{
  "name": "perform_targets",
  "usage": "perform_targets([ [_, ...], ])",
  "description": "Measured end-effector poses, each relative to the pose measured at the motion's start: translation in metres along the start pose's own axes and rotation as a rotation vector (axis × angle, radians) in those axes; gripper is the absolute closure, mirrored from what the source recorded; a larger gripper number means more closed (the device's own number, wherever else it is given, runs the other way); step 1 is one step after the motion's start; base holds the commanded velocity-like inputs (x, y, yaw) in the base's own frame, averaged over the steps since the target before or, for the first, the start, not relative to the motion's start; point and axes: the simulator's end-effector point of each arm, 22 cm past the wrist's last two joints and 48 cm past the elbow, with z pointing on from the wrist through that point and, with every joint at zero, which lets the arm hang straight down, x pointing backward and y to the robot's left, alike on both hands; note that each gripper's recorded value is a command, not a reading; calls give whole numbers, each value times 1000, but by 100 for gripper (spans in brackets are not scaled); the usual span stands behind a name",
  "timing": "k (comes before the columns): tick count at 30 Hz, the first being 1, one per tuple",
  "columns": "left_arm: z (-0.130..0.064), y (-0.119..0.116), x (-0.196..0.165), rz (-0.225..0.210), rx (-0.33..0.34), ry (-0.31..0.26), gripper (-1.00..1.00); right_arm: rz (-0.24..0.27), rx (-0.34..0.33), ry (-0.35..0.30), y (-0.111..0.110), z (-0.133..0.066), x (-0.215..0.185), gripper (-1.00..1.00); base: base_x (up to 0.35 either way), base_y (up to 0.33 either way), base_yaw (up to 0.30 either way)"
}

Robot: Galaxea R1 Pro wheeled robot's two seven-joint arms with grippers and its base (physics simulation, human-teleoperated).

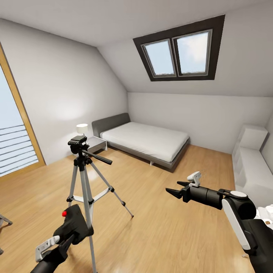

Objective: Attach the digital camera to the camera tripod in the bedroom.

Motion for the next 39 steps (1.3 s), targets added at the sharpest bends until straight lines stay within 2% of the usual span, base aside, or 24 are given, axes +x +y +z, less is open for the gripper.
perform_targets([
  [2,-8,15,-11,-16,-26,-31,100,1,0,1,0,0,0,-100,0,27,0],
  [11,-12,27,-15,-25,-49,-42,100,1,0,1,0,0,1,-100,19,189,0],
  [26,-12,29,-13,-28,-54,-39,100,2,2,-1,-1,-1,0,-100,25,56,0],
  [39,-12,30,-13,-27,-58,-41,100,2,2,0,-1,-1,0,-100,106,132,-6],
])
